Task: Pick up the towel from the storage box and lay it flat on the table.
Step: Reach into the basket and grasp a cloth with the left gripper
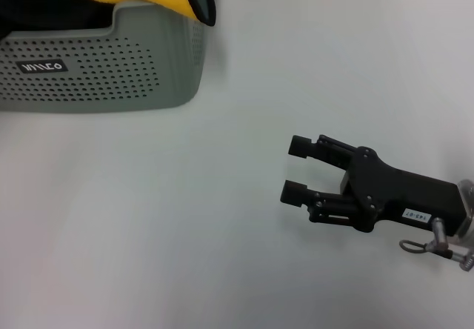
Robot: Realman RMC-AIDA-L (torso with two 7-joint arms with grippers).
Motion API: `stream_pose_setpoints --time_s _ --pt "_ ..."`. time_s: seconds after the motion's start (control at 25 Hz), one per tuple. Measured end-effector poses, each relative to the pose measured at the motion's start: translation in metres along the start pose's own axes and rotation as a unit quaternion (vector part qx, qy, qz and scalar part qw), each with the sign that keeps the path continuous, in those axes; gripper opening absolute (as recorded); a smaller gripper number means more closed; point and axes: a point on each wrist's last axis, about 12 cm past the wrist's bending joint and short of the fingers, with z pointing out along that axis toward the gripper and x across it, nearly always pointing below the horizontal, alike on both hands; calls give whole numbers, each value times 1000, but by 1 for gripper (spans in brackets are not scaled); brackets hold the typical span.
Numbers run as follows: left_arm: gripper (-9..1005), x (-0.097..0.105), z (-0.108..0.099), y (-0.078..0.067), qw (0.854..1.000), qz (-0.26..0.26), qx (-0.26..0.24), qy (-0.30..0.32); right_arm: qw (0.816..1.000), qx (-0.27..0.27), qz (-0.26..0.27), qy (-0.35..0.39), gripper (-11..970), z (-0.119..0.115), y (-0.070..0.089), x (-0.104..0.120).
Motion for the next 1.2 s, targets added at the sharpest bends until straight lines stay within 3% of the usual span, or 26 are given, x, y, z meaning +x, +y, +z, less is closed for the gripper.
stream_pose_setpoints --time_s 0.16,0.36,0.6,1.2 --pt "676 -6 11 9 997 38 -50 52 1000 8 5 -1 882 -4 2 3" --pt "671 -6 35 9 987 72 -69 128 1000 15 6 -1 881 -6 3 7" --pt "666 -6 41 11 979 60 -88 173 1000 17 7 4 882 -3 5 11" --pt "625 -4 46 7 972 52 -124 193 1000 27 2 9 881 -5 3 13"
